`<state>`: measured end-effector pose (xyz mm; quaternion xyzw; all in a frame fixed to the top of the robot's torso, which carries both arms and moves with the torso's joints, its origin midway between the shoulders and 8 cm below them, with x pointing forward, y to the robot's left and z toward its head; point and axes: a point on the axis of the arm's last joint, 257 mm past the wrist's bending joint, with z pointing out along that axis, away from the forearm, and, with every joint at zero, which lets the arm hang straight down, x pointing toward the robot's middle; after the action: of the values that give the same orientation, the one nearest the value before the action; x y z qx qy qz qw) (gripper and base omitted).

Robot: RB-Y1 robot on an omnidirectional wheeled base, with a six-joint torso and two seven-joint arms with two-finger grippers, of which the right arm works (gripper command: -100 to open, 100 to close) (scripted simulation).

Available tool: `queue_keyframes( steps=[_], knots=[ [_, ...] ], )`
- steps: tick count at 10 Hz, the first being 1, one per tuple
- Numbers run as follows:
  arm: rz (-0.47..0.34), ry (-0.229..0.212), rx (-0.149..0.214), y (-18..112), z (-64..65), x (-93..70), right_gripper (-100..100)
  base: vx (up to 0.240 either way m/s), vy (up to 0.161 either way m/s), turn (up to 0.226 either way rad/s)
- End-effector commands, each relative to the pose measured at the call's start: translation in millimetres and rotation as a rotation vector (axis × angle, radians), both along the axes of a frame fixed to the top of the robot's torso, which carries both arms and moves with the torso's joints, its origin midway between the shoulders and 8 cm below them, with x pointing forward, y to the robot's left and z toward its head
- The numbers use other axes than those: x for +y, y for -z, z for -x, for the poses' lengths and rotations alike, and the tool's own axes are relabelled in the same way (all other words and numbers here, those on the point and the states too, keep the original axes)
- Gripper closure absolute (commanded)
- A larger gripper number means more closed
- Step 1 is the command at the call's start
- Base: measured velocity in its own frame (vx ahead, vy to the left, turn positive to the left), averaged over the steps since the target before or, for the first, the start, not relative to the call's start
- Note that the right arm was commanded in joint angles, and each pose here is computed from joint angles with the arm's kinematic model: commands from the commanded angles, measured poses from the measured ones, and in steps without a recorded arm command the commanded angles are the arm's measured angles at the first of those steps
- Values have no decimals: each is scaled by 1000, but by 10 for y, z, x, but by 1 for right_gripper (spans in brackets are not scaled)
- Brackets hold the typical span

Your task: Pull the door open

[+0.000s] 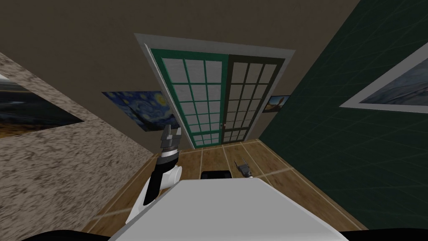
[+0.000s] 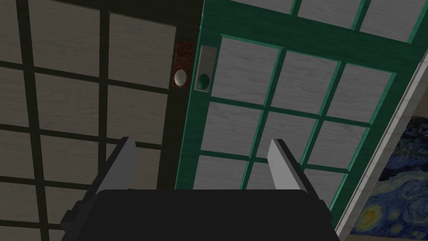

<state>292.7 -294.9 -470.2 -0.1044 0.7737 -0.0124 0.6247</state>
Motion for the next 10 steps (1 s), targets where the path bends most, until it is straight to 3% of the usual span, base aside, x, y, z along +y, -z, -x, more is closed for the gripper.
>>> queue_keyframes(
  steps=[1,5,8,10],
  knots=[
    [23,37,29,76,85,-204,-100,-181,-17,42],
    [39,72,52,148,146,-386,-100,-80,-10,18],
    [62,143,91,271,248,-704,-100,-70,-19,29],
    [67,165,102,304,276,-792,-100,-40,-25,13]
  ],
)
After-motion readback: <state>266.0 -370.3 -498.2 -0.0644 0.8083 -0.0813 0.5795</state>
